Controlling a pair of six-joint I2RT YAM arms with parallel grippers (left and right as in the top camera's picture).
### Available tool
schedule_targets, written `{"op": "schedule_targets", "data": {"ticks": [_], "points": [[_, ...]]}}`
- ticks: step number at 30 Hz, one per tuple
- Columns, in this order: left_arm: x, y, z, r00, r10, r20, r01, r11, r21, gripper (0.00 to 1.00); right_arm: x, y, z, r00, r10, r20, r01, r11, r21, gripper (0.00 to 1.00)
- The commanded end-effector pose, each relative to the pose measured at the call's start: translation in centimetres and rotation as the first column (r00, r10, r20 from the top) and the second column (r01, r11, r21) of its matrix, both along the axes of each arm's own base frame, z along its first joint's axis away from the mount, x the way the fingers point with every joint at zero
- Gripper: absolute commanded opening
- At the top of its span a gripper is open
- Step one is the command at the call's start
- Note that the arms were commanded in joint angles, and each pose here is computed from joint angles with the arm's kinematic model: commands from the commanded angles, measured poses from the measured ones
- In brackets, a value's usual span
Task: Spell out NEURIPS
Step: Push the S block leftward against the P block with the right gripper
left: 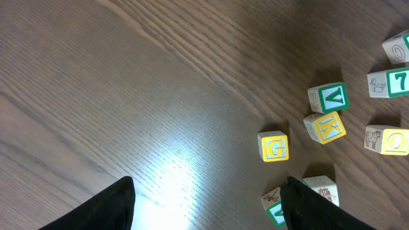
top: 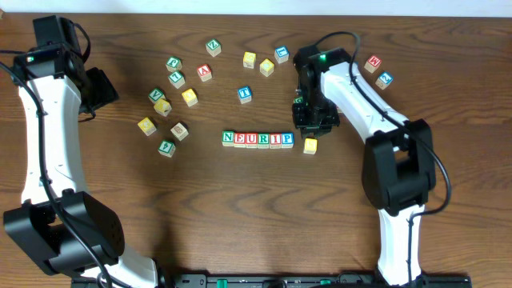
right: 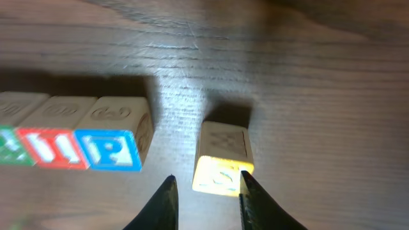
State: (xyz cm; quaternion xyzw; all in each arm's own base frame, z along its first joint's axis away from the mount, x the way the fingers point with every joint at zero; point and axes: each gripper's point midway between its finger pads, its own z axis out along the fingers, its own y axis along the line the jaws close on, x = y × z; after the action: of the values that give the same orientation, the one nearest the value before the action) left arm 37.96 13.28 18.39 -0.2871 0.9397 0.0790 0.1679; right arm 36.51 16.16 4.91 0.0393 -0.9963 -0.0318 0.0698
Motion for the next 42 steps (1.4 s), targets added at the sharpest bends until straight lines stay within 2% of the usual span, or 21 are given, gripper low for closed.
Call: {"op": "schedule_targets", "data": {"ticks": [1, 6, 15, 21, 29, 42], "points": [[0.0, 0.3, 0.2, 1.000, 0.005, -0.002, -0.005, 1.000, 0.013, 0.72, 1.4, -0.6, 4.6, 0.992, -0.005, 0.126, 0.001, 1.000, 0.030, 0.27], [0.0, 0.3, 0.2, 1.000, 0.005, -0.002, -0.005, 1.000, 0.013, 0.72, 1.5, -1.8, 6.5, 0.987, -0.034, 0.155, 0.028, 0.999, 0.041, 0.28], [0.0, 0.3, 0.2, 1.000, 0.005, -0.002, -0.005, 1.000, 0.013, 0.72, 1.7, -3.7, 6.6, 0.987, -0.080, 0.143, 0.075, 0.997, 0.036, 0.28], [0.0, 0.3, 0.2, 1.000, 0.005, -0.001, -0.005, 1.000, 0.013, 0.72, 2.3, -3.7, 6.0, 0.983, -0.082, 0.165, 0.077, 0.996, 0.038, 0.31], [0.0, 0.3, 0.2, 1.000, 0.005, -0.002, -0.005, 1.000, 0.013, 0.72, 2.7, -3.6, 3.6, 0.979, -0.087, 0.186, 0.079, 0.996, 0.046, 0.31], [0.0, 0.3, 0.2, 1.000, 0.005, -0.001, -0.005, 1.000, 0.013, 0.72, -2.8, -5.0, -1.7, 0.987, -0.158, 0.001, 0.158, 0.987, -0.025, 0.27]]}}
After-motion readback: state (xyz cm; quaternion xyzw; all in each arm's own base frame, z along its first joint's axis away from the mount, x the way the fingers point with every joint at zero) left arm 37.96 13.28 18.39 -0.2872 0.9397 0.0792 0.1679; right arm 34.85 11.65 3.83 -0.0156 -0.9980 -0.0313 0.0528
